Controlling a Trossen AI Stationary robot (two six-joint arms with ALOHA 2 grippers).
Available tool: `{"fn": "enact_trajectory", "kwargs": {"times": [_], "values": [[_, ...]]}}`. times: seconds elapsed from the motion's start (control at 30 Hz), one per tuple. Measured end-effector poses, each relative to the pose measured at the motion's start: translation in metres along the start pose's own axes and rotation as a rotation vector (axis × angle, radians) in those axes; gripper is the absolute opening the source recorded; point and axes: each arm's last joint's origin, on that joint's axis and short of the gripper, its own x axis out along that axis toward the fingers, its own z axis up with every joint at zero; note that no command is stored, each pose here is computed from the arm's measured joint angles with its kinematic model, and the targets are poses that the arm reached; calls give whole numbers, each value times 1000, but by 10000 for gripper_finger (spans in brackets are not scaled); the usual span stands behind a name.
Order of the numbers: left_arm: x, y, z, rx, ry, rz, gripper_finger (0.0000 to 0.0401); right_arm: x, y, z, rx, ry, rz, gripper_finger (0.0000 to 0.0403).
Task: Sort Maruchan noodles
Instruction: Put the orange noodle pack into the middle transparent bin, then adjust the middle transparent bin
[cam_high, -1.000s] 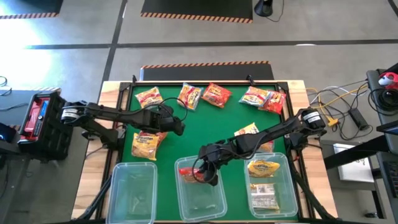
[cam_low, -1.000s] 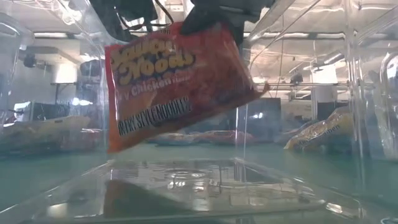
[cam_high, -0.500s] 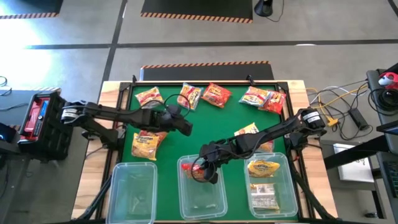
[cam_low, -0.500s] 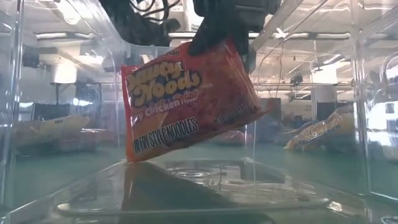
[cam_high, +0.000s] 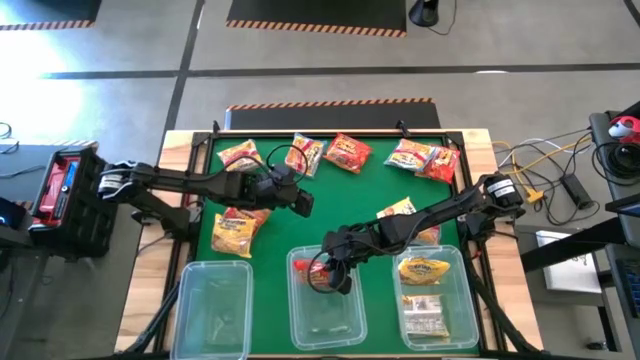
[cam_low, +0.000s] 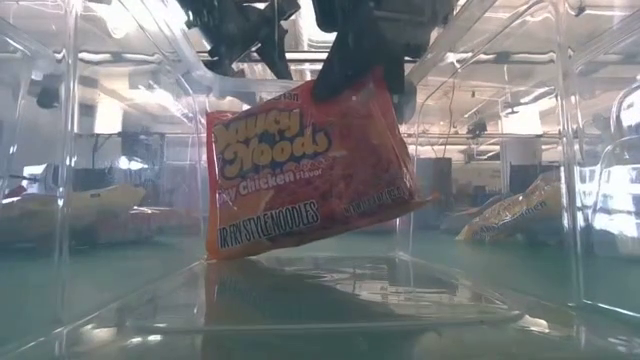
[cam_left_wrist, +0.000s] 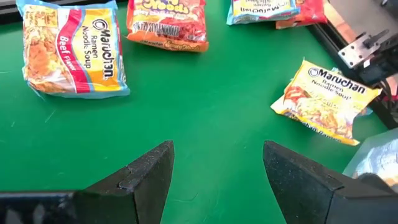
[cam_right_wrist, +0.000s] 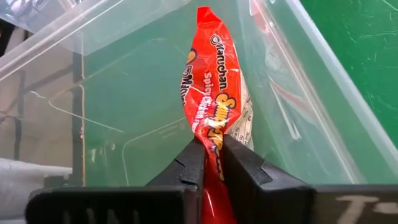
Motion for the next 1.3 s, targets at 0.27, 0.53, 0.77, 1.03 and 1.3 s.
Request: {"fn": "enact_trajectory", "kwargs": {"times": [0.27,0.53,0.77,1.03,1.3], "values": [[-1,-2,-2,38,3,-9,231,0,-2,1,37,-29,-42,28],[-2,-3,-5,63,6,-15,231,-2,-1,2,48,-33,-37,98],[-3,-1,-7,97,27,7,231,-30,7,11,72,-64,53,118],[-1,3,-16,134,75,43,231,-66,10,22,0,-245,-59,116],[19,-13,-53,204,195,39,231,-73,-22,28,20,-271,-345,116]]}}
